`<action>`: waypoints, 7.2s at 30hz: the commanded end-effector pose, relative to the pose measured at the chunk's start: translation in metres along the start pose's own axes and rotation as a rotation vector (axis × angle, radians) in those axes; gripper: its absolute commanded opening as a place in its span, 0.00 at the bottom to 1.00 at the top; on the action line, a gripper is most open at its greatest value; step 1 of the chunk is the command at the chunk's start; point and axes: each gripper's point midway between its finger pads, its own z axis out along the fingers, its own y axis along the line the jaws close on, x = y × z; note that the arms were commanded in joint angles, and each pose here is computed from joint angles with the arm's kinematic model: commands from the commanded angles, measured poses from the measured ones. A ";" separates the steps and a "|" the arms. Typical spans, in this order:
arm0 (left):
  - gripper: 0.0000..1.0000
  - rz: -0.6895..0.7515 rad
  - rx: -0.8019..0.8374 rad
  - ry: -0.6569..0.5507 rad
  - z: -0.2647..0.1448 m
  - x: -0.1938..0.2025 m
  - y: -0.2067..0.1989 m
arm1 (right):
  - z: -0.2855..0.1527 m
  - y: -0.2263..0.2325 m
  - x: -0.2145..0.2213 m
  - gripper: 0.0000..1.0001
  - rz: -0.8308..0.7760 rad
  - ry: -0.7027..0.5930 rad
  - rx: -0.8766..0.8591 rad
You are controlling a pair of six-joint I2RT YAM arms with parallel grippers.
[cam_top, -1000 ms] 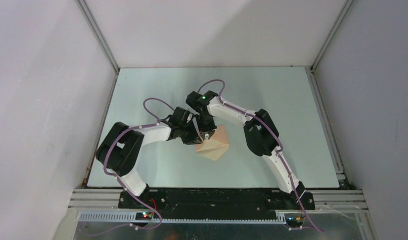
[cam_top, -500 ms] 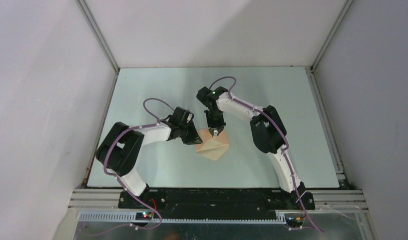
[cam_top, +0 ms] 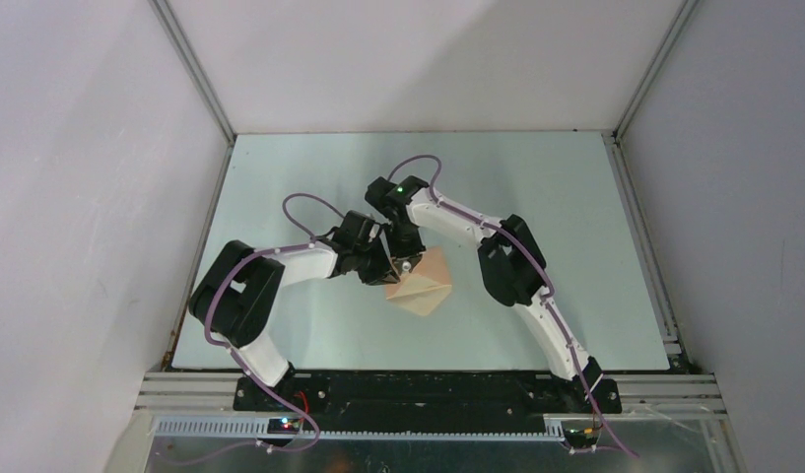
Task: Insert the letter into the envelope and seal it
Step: Paint the envelope at the center of the board, then adjust the solid glue.
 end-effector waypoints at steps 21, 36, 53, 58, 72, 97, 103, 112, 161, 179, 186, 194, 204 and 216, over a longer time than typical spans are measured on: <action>0.16 -0.002 -0.097 0.045 0.002 0.020 0.030 | -0.006 -0.036 0.001 0.00 0.015 0.067 0.080; 0.17 -0.022 -0.094 0.011 -0.008 0.012 0.032 | 0.007 -0.033 0.003 0.00 0.013 0.074 0.073; 0.17 -0.030 -0.109 0.039 0.003 0.016 0.039 | 0.012 0.005 0.000 0.00 -0.039 0.072 0.024; 0.17 -0.036 -0.107 0.037 0.003 0.016 0.039 | 0.014 -0.022 0.005 0.00 -0.004 0.092 0.059; 0.17 -0.033 -0.104 0.031 -0.001 0.016 0.039 | 0.002 -0.020 -0.010 0.00 0.008 0.043 0.050; 0.21 0.139 0.108 -0.161 -0.074 -0.012 -0.021 | -0.132 0.030 0.015 0.00 0.125 -0.028 -0.719; 0.31 0.265 0.230 -0.252 -0.119 -0.018 -0.050 | -0.153 0.035 0.047 0.00 -0.106 -0.026 -0.898; 0.34 0.298 0.238 -0.283 -0.175 -0.029 -0.051 | -0.144 0.008 0.078 0.00 -0.225 -0.002 -0.841; 0.31 0.041 0.450 -0.046 -0.150 0.025 -0.115 | -0.187 0.026 0.005 0.00 0.256 -0.399 -0.612; 0.33 0.061 0.494 -0.091 -0.162 0.007 -0.139 | -0.183 0.036 0.015 0.00 0.218 -0.384 -0.592; 0.35 0.049 0.535 -0.098 -0.168 0.005 -0.148 | -0.175 0.039 0.022 0.00 0.202 -0.375 -0.536; 0.35 0.039 0.565 -0.114 -0.173 0.002 -0.155 | -0.166 0.043 0.033 0.00 0.185 -0.358 -0.502; 0.36 0.030 0.657 -0.174 -0.192 -0.004 -0.167 | -0.159 0.046 0.038 0.00 0.186 -0.333 -0.502; 0.37 0.027 0.693 -0.178 -0.191 -0.005 -0.171 | -0.165 0.061 0.038 0.00 0.179 -0.315 -0.581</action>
